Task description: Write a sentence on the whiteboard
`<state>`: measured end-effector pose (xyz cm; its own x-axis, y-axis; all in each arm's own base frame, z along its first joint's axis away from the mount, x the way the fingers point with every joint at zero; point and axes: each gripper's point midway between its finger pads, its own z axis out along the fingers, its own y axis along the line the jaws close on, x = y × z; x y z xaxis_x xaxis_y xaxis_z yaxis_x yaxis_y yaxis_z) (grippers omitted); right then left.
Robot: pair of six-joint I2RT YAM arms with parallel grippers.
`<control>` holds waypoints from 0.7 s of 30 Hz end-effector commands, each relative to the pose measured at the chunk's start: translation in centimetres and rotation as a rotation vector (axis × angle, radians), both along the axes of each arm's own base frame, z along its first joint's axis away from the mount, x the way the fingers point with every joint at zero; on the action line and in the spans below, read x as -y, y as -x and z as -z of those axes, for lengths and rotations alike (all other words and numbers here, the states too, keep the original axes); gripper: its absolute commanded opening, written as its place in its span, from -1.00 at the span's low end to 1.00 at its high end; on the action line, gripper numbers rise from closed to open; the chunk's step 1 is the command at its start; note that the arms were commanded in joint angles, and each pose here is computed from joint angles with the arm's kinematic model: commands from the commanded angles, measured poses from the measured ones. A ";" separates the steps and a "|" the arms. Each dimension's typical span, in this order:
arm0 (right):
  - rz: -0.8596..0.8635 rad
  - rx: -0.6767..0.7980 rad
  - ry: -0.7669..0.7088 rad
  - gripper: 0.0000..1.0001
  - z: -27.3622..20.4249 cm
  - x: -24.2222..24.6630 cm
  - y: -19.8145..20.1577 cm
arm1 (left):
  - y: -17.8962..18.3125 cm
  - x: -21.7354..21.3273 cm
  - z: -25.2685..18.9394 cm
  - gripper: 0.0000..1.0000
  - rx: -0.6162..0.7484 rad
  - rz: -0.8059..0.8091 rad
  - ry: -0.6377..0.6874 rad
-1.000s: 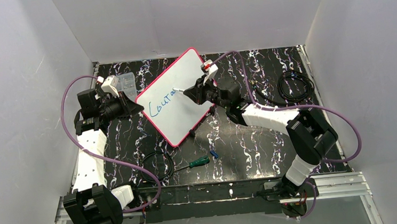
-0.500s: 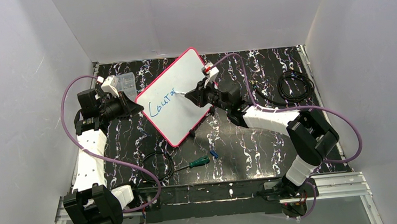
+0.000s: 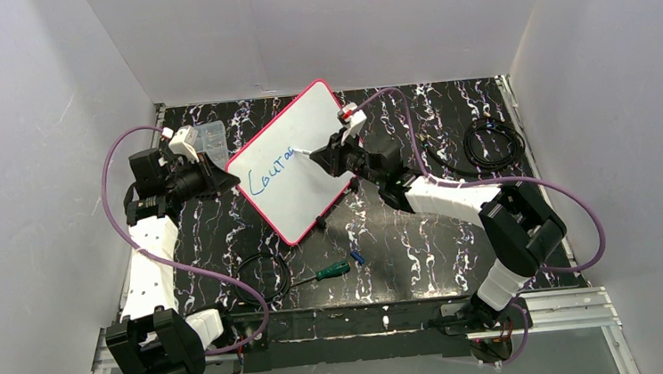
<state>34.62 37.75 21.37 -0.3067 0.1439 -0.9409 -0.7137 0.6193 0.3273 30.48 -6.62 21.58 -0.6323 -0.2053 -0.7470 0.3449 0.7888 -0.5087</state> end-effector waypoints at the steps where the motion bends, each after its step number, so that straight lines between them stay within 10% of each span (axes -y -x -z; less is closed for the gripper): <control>1: 0.053 0.077 -0.019 -0.97 -3.3 0.3 -1.5 | 0.3 -0.3 0.4 -1.00 -0.006 0.001 -0.039; 21: 0.031 0.021 0.029 -0.97 -0.2 0.7 -0.4 | 0.2 -0.3 0.4 -1.00 -0.004 0.003 -0.038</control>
<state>35.14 37.79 22.16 -0.2901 0.1380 -0.9470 -0.7108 0.6315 0.3098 30.46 -6.67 21.62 -0.6323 -0.2050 -0.7471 0.3477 0.7867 -0.5101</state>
